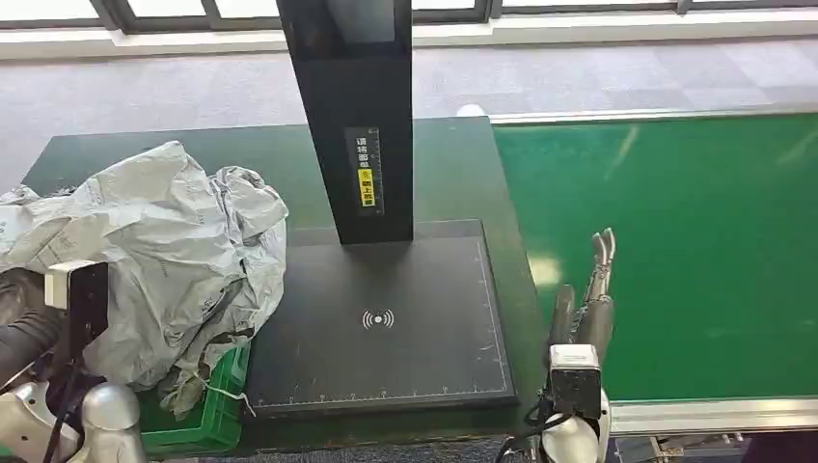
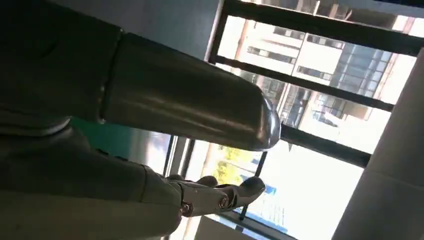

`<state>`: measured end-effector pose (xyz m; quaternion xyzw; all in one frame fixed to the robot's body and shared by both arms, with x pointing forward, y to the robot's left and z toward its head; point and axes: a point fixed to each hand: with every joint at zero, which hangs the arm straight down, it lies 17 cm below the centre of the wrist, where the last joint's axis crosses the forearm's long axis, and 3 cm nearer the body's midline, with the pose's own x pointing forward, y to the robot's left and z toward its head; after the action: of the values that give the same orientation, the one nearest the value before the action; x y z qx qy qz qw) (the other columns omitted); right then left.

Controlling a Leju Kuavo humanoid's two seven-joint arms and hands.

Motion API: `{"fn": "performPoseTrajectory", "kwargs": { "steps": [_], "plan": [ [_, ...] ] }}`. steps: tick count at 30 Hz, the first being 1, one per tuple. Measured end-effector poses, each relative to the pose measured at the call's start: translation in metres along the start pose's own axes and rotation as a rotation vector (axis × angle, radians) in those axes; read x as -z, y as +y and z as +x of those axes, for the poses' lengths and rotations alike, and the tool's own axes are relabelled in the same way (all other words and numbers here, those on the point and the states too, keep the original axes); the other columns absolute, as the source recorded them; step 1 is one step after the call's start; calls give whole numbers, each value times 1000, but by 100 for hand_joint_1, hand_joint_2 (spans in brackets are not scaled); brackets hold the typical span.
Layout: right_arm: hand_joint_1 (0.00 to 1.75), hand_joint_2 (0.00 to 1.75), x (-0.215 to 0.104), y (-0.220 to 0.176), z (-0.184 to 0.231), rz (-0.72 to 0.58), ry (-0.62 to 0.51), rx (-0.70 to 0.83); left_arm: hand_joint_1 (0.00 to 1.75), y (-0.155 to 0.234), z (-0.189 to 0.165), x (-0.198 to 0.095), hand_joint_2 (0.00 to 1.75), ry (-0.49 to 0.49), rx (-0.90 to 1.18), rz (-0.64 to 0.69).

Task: Moved the parcel from conveyor to table for the left to box.

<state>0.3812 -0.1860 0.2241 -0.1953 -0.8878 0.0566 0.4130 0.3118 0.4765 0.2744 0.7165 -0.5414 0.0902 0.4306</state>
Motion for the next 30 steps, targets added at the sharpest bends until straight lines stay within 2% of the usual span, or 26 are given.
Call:
{"fn": "performPoseTrajectory", "kwargs": {
  "steps": [5,14,15,30],
  "plan": [
    [0,0,-3,-2,-7,0,20,-21,0,-8,-4,-10,175,11,25,-36],
    [0,0,-6,3,-13,27,37,-36,0,-30,7,-26,175,-2,-59,-109],
    [0,0,-7,4,-14,29,38,-37,0,-30,7,-26,0,-4,-62,-109],
    [0,0,-9,9,-18,57,56,-60,0,-38,15,-36,0,-25,-121,-143]
  ]
}}
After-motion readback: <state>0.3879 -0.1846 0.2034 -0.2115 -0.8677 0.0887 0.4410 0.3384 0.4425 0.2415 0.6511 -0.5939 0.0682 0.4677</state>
